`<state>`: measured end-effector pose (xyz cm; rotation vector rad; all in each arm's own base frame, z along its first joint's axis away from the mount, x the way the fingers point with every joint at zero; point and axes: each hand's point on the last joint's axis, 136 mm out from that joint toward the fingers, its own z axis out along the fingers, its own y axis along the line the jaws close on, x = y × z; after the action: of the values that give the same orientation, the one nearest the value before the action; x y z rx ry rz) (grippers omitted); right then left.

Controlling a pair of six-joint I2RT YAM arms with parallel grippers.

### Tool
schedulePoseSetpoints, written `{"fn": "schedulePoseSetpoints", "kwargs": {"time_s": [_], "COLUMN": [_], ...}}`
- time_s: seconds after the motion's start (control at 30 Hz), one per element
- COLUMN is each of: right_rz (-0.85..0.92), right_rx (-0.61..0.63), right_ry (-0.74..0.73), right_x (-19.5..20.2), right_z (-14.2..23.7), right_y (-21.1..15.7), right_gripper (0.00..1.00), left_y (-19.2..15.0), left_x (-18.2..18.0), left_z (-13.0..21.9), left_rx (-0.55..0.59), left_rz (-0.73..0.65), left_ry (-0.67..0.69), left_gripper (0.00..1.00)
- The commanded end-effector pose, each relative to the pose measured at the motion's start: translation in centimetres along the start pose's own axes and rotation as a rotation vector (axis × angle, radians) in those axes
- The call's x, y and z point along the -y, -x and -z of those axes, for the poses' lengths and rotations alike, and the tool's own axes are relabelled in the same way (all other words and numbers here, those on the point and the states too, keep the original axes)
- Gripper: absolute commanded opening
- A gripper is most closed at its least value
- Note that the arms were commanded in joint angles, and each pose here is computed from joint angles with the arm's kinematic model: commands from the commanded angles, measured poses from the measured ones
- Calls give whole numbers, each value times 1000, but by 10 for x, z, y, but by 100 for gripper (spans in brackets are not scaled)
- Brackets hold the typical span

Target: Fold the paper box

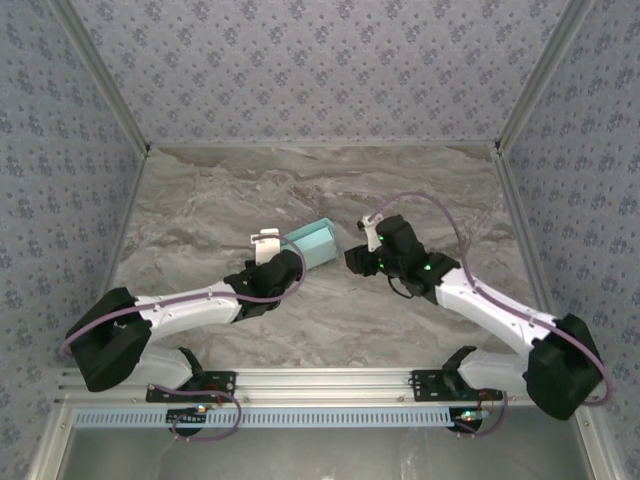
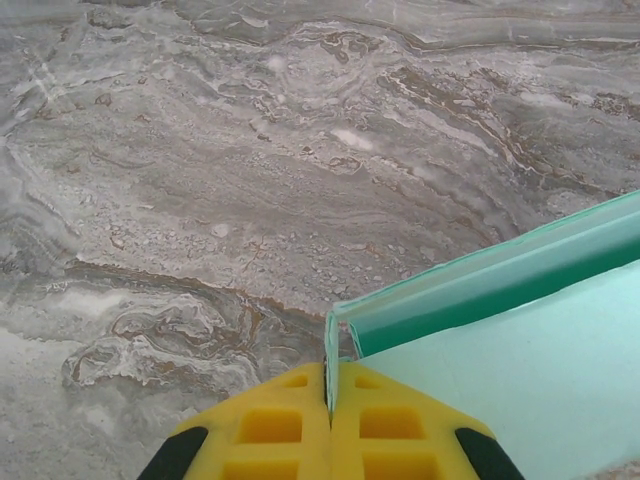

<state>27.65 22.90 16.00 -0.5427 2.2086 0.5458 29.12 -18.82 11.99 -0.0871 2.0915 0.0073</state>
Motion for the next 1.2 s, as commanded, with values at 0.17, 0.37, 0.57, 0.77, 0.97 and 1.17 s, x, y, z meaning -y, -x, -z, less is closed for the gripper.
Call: {"fn": "schedulePoseSetpoints", "kwargs": {"time_s": [0.17, 0.37, 0.57, 0.77, 0.97, 1.17], "right_rz": [340, 791, 884, 914, 944, 923], "right_rx": [235, 195, 135, 131, 69, 7], "right_ry": [171, 389, 391, 442, 565, 600], "right_x": [20, 5, 32, 34, 19, 23], "right_z": [-2, -15, -47, -67, -67, -65], "right_y": [23, -2, 0, 8, -6, -15], "right_gripper": [92, 100, 100, 100, 98, 65], "left_y": [-15, -17, -26, -23, -17, -15], "left_x": [2, 14, 26, 36, 41, 48], "left_z": [-11, -19, -26, -30, -38, -45], "left_rx": [-54, -52, -55, -43, -57, -77], "left_rz": [-218, -309, -374, -437, -444, -457], "left_ry": [-3, -45, -109, -173, -225, -284], "left_gripper": [0, 0, 0, 0, 0, 0]}}
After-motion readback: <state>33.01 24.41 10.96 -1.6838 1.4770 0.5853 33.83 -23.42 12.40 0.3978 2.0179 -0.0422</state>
